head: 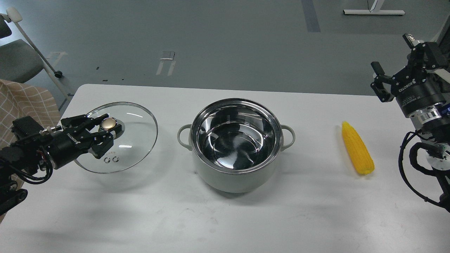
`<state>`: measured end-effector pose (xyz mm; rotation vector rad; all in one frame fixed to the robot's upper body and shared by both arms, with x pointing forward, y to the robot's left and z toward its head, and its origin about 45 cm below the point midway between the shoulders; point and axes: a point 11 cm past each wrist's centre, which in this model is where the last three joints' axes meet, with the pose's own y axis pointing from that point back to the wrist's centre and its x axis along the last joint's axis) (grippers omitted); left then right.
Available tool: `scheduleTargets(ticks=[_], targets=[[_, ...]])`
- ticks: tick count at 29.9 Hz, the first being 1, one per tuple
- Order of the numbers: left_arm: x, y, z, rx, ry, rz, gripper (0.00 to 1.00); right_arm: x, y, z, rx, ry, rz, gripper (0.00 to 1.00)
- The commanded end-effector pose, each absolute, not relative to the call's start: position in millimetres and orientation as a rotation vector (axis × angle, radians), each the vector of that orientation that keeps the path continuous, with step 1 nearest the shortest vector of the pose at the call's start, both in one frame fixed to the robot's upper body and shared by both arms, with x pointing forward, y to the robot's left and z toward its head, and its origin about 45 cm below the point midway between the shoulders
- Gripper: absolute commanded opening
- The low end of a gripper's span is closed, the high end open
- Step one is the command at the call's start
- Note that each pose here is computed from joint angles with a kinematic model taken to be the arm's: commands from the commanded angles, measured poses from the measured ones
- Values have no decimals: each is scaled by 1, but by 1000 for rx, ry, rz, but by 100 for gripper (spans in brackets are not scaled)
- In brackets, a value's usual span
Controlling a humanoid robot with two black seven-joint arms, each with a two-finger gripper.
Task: Open pot and put corn in
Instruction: 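Move the lid beside the pot and lower it onto the table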
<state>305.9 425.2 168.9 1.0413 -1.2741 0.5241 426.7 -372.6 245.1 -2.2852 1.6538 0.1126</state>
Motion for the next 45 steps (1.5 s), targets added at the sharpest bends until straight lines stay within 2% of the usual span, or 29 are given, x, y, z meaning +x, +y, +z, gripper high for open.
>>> scheduleTargets(ticks=[1, 8, 10, 40, 43, 45], targets=[[305, 430, 161, 1062, -1259, 533, 33, 425, -373, 243, -2285, 1657, 118, 100], [301, 429, 144, 1072, -1224, 542, 34, 424, -374, 241, -2285, 1660, 123, 100], [302, 431, 142, 1079, -1216, 548, 38, 424, -374, 241, -2285, 1660, 123, 100], [289, 435, 115, 1108, -1162, 567, 45, 424, -374, 241, -2284, 1661, 123, 100], [290, 432, 113, 1104, -1160, 569, 48, 424, -374, 241, -2284, 1661, 123, 100], [290, 432, 113, 1103, -1162, 570, 56, 424, -374, 241, -2284, 1661, 123, 100]])
